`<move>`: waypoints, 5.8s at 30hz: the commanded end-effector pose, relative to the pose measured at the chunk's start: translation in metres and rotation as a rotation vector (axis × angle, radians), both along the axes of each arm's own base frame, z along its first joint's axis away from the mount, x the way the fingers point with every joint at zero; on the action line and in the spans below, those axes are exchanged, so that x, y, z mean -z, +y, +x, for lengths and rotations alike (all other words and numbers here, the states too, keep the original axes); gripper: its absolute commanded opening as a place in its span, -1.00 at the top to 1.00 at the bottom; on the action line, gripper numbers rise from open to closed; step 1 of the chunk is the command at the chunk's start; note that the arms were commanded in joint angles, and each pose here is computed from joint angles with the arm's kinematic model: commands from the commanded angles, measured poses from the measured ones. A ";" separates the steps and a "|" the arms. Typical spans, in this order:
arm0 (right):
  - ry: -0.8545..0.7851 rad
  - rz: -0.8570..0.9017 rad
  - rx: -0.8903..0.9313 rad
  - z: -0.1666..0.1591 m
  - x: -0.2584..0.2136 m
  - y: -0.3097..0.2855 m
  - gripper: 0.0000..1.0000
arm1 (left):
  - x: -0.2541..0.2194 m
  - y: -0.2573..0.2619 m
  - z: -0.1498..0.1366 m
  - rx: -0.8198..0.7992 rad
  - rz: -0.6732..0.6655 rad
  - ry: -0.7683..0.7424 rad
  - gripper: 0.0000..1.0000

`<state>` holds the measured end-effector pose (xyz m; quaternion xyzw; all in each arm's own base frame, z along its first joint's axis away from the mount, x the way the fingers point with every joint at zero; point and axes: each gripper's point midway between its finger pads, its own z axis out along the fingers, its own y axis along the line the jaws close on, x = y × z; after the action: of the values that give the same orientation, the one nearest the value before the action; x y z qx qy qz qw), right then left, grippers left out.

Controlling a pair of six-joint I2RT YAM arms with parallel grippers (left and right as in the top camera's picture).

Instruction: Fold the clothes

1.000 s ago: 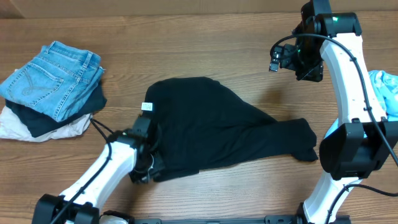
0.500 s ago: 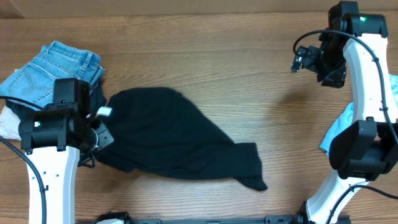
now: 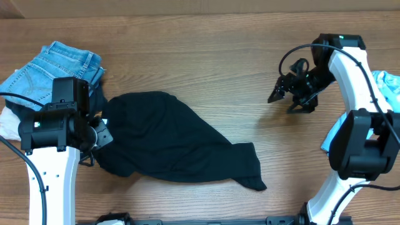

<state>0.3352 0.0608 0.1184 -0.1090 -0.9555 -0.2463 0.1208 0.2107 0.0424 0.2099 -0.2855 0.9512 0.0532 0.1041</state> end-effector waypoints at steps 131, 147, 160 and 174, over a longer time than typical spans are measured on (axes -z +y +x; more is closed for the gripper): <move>-0.408 -0.411 0.038 -0.042 0.011 0.064 0.92 | 0.190 -0.155 -0.042 0.599 -0.157 0.324 -0.44; -0.490 -0.548 0.083 -0.024 -0.022 0.038 0.92 | 0.139 -0.163 -0.033 0.637 -0.165 0.394 0.92; -0.732 -0.620 0.426 0.005 -0.190 -0.071 0.92 | -0.096 -0.156 0.045 0.741 -0.046 -0.125 0.93; -1.270 -0.460 0.584 -0.059 -0.381 -0.072 0.92 | -0.278 -0.167 0.025 0.874 -0.136 -0.789 0.92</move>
<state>0.2989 0.0136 0.4660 -0.1948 -0.8385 -0.1085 -0.4972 0.2473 -0.1434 0.4514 0.1228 0.9017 -0.1746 0.3759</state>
